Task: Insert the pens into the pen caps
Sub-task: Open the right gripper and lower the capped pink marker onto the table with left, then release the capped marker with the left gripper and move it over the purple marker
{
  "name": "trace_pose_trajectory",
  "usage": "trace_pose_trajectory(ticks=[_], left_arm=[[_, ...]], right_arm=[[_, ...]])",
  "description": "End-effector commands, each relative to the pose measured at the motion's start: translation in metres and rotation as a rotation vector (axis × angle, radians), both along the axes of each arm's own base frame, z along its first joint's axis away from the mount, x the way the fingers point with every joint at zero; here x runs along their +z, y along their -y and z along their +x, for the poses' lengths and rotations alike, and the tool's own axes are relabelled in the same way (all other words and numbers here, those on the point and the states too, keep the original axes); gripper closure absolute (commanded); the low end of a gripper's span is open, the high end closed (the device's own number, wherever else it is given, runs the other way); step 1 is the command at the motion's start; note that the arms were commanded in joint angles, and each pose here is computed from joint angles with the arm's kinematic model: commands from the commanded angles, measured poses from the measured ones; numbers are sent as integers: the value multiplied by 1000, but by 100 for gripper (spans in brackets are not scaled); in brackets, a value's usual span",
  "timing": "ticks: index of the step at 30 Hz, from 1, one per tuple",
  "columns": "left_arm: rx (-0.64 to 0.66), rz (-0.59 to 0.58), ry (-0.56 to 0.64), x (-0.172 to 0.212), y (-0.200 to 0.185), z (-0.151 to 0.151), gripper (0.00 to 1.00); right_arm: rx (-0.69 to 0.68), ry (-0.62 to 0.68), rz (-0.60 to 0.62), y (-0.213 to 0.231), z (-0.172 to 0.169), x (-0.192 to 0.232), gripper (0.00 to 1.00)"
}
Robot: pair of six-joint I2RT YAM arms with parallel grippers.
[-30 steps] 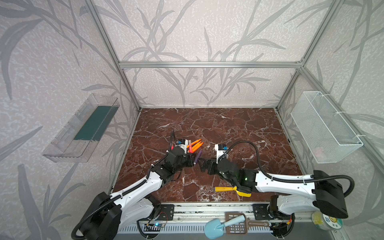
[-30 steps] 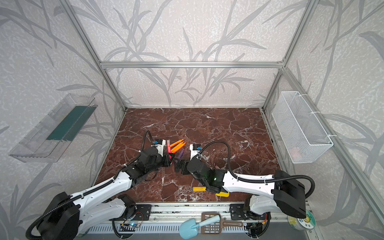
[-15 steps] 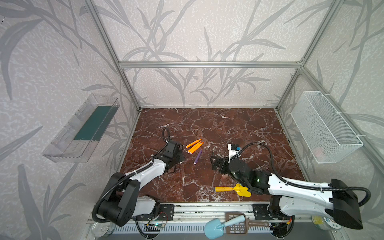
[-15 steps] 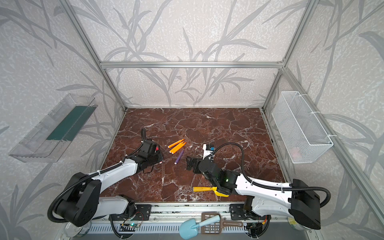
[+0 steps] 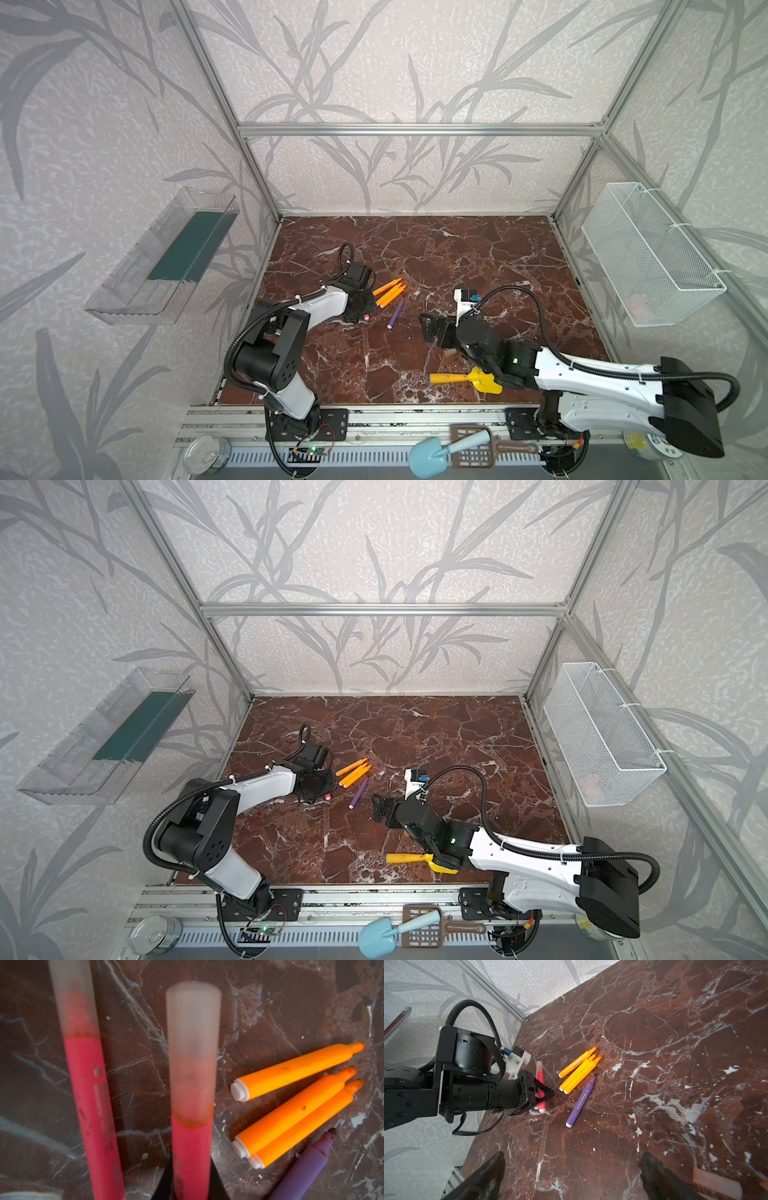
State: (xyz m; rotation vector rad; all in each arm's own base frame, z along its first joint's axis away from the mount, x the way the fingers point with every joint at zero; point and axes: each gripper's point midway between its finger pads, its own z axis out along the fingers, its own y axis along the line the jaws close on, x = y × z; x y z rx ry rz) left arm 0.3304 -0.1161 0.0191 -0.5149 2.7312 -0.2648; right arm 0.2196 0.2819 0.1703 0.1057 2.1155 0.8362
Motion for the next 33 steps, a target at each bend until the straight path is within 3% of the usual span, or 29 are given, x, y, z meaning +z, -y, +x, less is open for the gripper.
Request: trace_pose_trajectory(ticks=[1, 12, 23, 33], left_arm=[[21, 97, -133, -20, -22, -31, 97], [54, 163, -91, -5, -37, -32, 78], [52, 175, -69, 2, -39, -31, 75], [-13, 181, 79, 40, -31, -28, 59]], right_arm=[[-14, 1, -19, 6, 2, -5, 1], [-14, 2, -14, 5, 2, -5, 1], [0, -2, 1, 3, 0, -3, 1], [-7, 14, -2, 9, 0, 2, 1]])
